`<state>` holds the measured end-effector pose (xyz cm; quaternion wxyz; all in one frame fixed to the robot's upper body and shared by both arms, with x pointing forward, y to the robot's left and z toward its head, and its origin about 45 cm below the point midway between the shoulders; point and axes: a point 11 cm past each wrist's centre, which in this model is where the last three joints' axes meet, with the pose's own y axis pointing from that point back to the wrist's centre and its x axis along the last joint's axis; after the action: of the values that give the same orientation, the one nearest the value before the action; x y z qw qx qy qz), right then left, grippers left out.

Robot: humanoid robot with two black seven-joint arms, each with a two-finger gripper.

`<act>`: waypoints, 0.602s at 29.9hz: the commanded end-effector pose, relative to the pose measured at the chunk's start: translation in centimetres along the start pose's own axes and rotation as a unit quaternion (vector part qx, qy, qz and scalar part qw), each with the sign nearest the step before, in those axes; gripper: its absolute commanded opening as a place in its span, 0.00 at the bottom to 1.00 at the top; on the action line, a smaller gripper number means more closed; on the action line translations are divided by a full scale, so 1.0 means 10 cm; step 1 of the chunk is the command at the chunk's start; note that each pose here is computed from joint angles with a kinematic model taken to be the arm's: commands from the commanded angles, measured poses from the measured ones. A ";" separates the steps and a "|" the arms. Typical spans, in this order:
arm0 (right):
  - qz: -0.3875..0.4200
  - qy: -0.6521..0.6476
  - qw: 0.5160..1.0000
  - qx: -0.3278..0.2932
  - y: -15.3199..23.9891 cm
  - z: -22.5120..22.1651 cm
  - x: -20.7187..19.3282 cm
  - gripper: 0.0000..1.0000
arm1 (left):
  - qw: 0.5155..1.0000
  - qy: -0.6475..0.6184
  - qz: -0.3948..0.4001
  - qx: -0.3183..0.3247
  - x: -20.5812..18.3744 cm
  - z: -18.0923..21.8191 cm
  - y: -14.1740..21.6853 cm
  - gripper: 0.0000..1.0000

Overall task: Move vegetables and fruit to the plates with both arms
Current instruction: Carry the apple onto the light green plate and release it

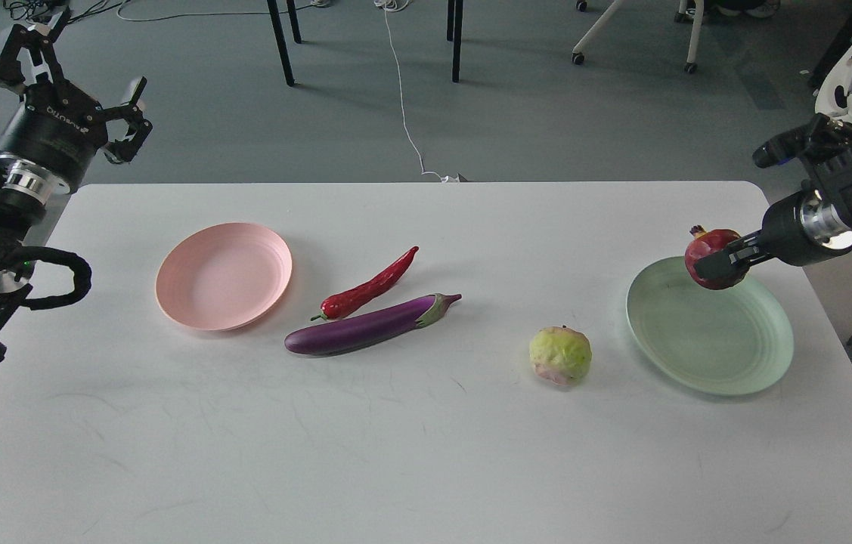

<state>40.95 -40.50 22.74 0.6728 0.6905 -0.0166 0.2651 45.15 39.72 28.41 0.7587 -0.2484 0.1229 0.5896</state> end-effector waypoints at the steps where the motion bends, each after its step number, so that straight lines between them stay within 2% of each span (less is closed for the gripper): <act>1: -0.009 -0.020 1.000 -0.008 -0.06 0.16 -0.29 0.55 | 1.000 0.002 -0.002 0.001 -0.02 -0.02 -0.02 0.98; 3: -0.012 -0.026 1.000 -0.012 -0.09 0.19 -0.37 0.64 | 1.000 0.002 -0.001 0.001 -0.02 -0.02 -0.02 0.98; 8: -0.023 -0.034 0.999 -0.016 -0.13 0.24 -0.51 0.72 | 1.000 0.001 -0.002 0.001 -0.02 -0.02 -0.01 0.98; 12: -0.014 -0.037 0.999 -0.008 -0.15 0.19 -0.46 0.95 | 1.000 0.000 -0.002 0.002 -0.02 -0.01 -0.01 0.98; 18: 0.004 -0.036 0.999 0.014 -0.14 0.04 -0.30 0.96 | 1.000 -0.001 -0.002 0.000 -0.01 0.01 0.00 0.98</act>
<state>38.71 -42.66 19.89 0.6694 0.7031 -0.0406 0.2366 45.19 39.59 28.44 0.7604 -0.2468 0.1228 0.5881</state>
